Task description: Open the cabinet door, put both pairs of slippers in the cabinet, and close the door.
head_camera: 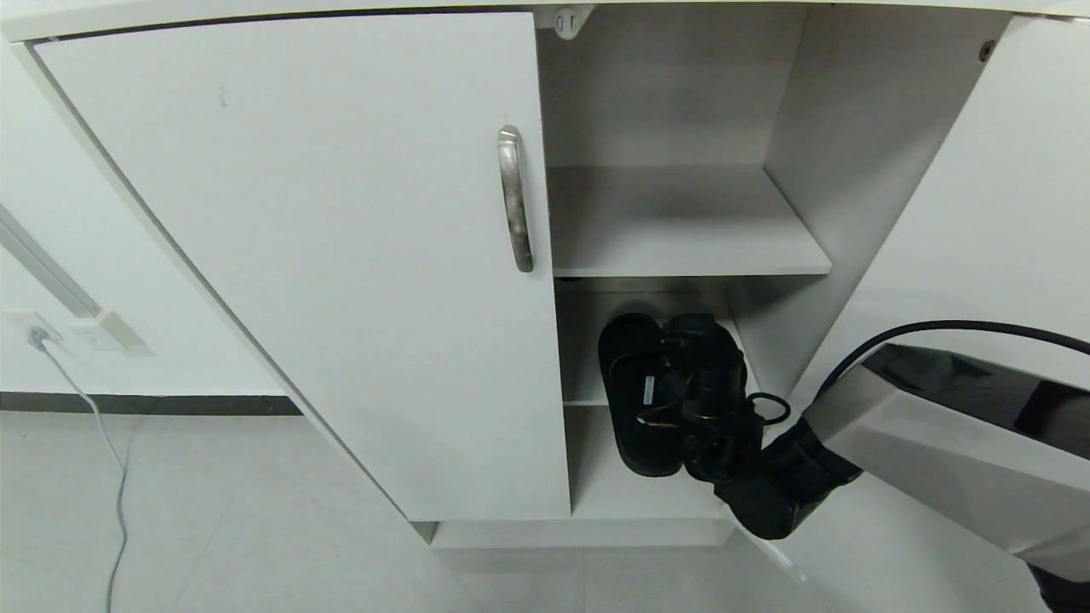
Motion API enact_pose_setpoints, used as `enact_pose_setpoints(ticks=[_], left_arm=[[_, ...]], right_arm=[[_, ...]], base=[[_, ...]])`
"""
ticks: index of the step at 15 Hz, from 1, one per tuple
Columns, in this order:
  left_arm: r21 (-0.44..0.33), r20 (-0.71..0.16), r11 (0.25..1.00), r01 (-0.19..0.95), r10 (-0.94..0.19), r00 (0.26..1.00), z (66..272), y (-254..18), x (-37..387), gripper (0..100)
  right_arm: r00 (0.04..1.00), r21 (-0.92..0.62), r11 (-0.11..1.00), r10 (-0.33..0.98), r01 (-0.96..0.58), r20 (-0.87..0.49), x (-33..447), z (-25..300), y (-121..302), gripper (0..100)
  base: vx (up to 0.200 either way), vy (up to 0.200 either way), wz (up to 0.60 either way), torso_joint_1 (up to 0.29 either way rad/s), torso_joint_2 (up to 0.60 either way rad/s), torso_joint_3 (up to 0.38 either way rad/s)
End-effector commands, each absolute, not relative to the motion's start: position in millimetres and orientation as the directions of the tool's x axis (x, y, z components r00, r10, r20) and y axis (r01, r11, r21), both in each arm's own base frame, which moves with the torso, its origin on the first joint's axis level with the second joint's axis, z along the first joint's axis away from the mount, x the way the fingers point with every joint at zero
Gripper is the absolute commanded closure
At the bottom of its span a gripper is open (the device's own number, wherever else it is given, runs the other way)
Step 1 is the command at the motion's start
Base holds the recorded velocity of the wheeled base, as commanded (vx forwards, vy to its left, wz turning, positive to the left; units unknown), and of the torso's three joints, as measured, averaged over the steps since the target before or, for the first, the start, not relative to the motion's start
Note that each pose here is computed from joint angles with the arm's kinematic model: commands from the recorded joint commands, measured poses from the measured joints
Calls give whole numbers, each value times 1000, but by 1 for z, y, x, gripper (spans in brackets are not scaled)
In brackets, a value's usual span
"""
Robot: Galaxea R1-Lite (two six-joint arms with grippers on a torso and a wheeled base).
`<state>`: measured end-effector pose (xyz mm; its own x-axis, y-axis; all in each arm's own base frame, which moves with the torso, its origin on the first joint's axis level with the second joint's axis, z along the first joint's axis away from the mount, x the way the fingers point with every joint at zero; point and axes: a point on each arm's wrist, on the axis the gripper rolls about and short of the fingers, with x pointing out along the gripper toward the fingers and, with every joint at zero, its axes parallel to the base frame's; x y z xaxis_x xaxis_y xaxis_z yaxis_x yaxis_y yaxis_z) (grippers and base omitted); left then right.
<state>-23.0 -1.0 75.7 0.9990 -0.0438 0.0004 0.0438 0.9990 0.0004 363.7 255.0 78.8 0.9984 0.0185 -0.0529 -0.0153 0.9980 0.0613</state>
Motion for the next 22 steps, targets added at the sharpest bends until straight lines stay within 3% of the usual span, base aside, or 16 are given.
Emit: enact_pose_setpoints(ticks=[1,7,11,22], left_arm=[[0,0,999,43,-43,999,76,-1,-23,100],[-2,0,999,43,-43,999,76,-1,-23,100],[-2,0,999,43,-43,999,76,-1,-23,100],[-5,0,999,41,-41,999,76,-1,-23,100]], right_arm=[[999,65,998,8,-5,-49,372,75,255,100],[997,52,998,-29,32,-65,407,64,258,100],[997,56,997,-46,49,-59,431,75,264,100],[999,33,999,-5,6,-32,453,83,267,100]], base=[[0,0,0,0,0,0],[0,0,0,0,0,0],[0,0,0,0,0,0],[0,0,0,0,0,0]])
